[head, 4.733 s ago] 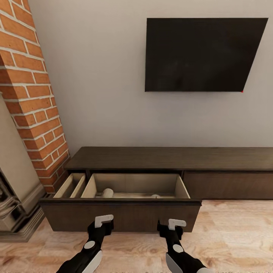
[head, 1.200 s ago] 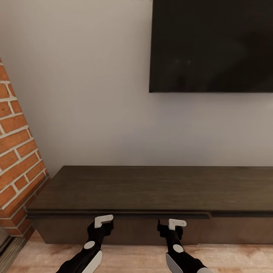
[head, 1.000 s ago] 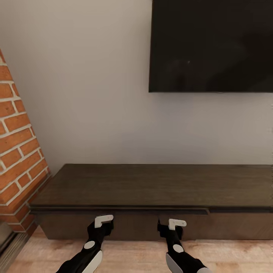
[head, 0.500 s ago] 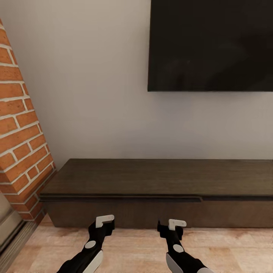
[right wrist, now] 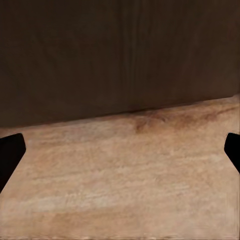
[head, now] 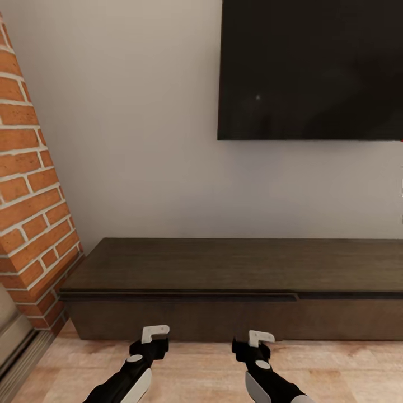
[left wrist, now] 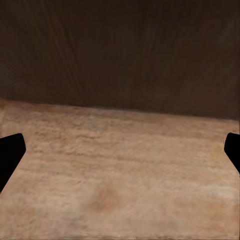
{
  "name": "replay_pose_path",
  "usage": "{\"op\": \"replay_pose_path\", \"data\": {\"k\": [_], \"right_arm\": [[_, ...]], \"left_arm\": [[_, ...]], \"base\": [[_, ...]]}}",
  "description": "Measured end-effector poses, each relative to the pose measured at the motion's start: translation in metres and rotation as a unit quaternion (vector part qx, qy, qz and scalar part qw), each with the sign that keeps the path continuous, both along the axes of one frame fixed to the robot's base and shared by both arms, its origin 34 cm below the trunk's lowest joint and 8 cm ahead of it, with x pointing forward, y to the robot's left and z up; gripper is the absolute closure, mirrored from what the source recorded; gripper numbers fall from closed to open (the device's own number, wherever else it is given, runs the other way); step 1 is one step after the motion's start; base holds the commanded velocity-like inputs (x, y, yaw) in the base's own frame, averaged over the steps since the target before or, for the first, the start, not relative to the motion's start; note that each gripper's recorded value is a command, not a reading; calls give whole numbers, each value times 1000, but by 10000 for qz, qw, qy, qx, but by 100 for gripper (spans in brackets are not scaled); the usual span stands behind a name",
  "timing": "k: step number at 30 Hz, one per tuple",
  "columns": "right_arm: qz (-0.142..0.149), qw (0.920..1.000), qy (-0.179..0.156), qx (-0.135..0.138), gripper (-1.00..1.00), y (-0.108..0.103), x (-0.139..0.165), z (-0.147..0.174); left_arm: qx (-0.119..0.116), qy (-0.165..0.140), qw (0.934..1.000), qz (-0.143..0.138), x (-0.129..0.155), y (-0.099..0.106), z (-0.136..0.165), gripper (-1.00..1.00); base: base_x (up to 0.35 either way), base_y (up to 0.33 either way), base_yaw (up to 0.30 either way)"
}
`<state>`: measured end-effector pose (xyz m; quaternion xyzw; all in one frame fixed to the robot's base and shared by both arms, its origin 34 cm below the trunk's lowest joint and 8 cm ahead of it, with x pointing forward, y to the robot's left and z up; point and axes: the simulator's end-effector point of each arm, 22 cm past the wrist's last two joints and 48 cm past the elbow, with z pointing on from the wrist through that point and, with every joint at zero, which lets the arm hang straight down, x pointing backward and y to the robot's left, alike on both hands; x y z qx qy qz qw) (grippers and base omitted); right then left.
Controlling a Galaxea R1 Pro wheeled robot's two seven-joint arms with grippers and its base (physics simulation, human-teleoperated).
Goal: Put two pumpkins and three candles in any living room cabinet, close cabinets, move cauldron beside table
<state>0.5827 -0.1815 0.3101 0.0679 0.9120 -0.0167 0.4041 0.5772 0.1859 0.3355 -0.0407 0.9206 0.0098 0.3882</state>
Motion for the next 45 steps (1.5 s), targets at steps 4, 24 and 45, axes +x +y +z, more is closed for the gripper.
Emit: {"op": "replay_pose_path", "data": {"k": [4,24,45], "right_arm": [[33,9999,163,-34,-100,-1,-4,1],[-219,9914,1252,313,-100,-1,-35,7],[-457,9823,1816,-20,-100,-36,-71,18]], "left_arm": [[67,253,9996,-96,-8,-1,-2,-100],[503,1664,9848,-40,-60,24,-17,-100],[833,2391,9673,135,-105,56,-13,-100]], "base": [[0,0,0],[0,0,0],[0,0,0]]}}
